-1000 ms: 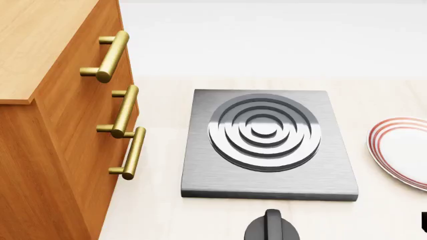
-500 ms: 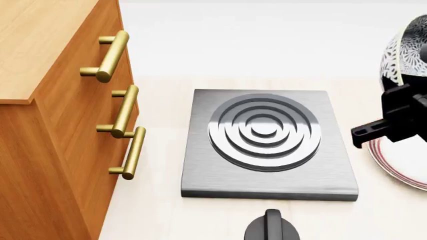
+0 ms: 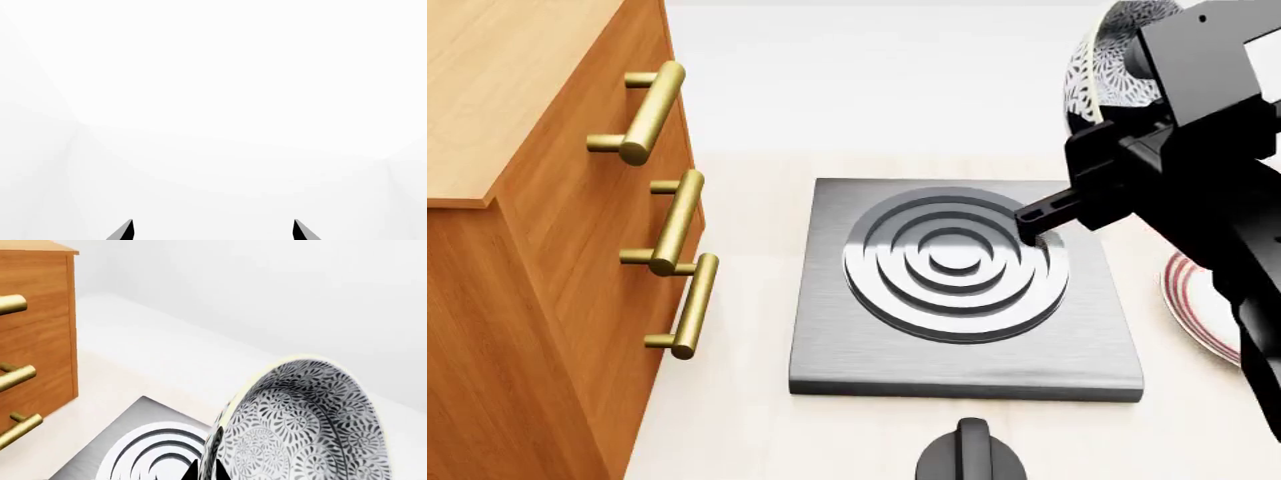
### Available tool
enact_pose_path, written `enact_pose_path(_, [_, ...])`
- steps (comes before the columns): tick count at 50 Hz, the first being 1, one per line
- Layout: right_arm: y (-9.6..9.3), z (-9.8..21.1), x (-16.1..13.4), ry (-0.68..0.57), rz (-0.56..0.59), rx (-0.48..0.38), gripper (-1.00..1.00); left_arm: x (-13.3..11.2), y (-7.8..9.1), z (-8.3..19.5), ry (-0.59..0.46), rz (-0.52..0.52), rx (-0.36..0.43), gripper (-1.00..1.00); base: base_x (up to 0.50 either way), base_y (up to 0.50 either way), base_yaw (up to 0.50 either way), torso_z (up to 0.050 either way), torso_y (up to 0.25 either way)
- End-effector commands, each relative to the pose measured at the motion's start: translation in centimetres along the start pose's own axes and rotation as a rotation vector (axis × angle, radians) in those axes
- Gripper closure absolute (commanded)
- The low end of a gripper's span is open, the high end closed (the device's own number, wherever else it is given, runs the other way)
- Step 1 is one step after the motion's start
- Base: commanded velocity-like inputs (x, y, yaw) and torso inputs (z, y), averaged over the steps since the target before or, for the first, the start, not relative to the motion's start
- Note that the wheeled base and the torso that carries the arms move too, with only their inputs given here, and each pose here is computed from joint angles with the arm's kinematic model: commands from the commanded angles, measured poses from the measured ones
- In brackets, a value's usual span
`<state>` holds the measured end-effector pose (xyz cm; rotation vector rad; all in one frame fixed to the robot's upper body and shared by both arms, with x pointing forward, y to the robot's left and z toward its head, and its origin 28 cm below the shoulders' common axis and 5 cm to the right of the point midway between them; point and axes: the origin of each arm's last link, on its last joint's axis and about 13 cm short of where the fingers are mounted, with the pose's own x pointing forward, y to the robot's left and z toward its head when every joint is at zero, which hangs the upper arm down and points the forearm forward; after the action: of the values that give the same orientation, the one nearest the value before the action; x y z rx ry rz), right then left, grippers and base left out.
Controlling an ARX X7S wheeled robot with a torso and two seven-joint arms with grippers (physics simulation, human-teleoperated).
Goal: Put the bowl on the stove.
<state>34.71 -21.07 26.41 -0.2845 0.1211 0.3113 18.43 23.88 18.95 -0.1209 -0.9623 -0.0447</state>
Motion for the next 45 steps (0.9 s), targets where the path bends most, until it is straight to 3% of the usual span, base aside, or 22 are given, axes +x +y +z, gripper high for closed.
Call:
enact_pose_path(1, [1.3, 0.7, 2.0, -0.04, 0.05, 0.001, 1.0, 0.0, 0.0, -0.1, 0.001, 0.001, 0.0, -1.0, 0.0, 0.0, 0.0, 0.0, 0.0])
enact_pose_path(8, [2.1, 0.6, 2.3, -0.049, 0.086, -0.004, 1.0, 0.0, 0.0, -0.1, 0.002, 0.001, -0.001, -1.0, 0.0, 0.0, 0.0, 0.0, 0.0])
enact_pose_path(11, [2.6, 0.4, 1.1, -0.067, 0.094, -0.022, 1.0, 0.0, 0.0, -0.1, 0.004, 0.002, -0.004, -1.0, 0.0, 0.0, 0.0, 0.0, 0.003])
enact_pose_path(29, [2.6, 0.4, 1.0, -0.067, 0.094, -0.022, 1.0, 0.0, 0.0, -0.1, 0.004, 0.002, -0.004, -1.0, 0.0, 0.0, 0.0, 0.0, 0.0])
enact_pose_path(45, [1.9, 1.2, 9.1, -0.039, 0.202, -0.023, 1.0, 0.1, 0.0, -0.3, 0.007, 0.0, -0.004, -1.0, 0.0, 0.0, 0.0, 0.0, 0.001])
